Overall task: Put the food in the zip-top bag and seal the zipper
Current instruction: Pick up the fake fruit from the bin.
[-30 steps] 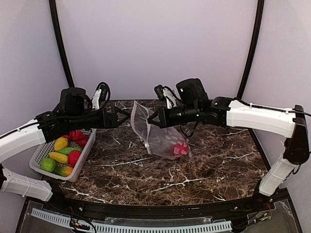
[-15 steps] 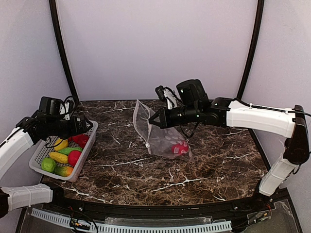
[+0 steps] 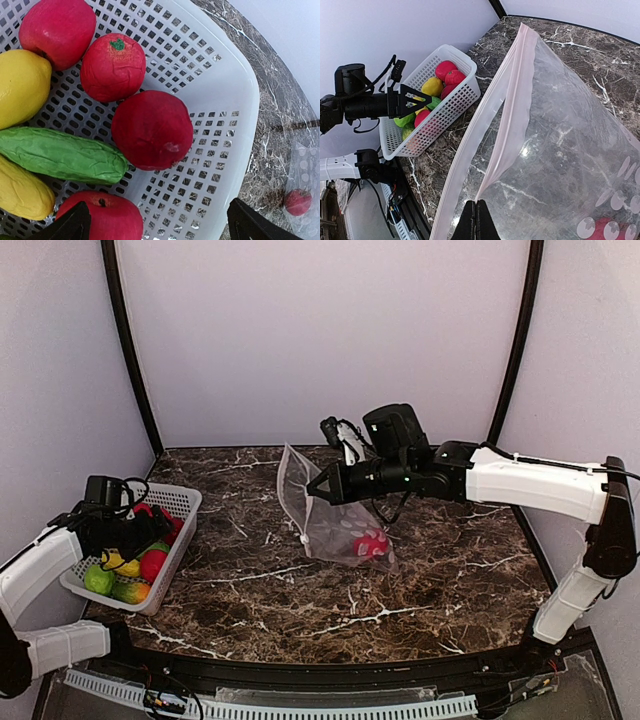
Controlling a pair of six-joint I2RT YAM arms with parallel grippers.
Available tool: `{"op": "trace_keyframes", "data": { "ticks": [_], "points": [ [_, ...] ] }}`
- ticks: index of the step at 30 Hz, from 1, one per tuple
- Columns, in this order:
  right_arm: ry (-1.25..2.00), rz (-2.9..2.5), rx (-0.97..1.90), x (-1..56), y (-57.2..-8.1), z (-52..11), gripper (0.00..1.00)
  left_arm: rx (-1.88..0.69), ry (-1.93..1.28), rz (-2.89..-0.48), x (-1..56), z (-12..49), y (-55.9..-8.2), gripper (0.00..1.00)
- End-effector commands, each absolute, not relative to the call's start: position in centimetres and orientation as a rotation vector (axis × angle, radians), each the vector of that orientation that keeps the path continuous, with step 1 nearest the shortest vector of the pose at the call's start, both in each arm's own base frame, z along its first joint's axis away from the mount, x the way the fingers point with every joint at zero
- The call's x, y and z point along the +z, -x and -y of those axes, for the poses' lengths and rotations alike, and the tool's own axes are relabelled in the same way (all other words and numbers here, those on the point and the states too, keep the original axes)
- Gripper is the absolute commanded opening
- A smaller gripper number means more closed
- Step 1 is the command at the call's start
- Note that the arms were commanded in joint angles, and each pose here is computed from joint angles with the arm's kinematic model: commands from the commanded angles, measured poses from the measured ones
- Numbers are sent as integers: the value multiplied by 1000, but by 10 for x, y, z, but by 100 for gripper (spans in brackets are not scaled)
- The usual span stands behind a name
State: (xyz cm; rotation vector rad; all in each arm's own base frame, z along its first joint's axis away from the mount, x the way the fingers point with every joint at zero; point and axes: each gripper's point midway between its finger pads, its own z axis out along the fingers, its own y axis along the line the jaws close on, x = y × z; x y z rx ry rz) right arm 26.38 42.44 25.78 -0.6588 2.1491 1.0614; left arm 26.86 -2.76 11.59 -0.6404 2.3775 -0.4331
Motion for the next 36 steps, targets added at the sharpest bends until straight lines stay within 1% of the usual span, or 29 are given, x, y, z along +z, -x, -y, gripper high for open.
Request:
{"op": "trace_keyframes", "data": {
  "ticks": [1,4,8,18,24,28,31,36],
  "points": [
    [656,-2140,1037,260,-269,-420,0,-432,636,-2328,115,23,-289,92],
    [662,-2140,1030,260,-269,-421,0,-403,640,-2327,114,15,-299,89],
    [657,-2141,1023,260,-271,-420,0,-384,646,-2333,111,9,-313,88],
    [658,-2156,1030,257,-270,-421,0,-463,628,-2353,98,14,-341,87],
    [669,-2156,1032,258,-269,-421,0,-492,623,-2391,83,19,-345,88],
    [664,-2155,1027,260,-269,-420,0,-402,644,-2426,72,9,-339,86],
    [660,-2155,1024,260,-269,-419,0,-358,633,-2432,69,4,-337,84],
    [661,-2160,1023,259,-269,-420,0,-408,604,-2469,60,12,-337,78]
  ]
}}
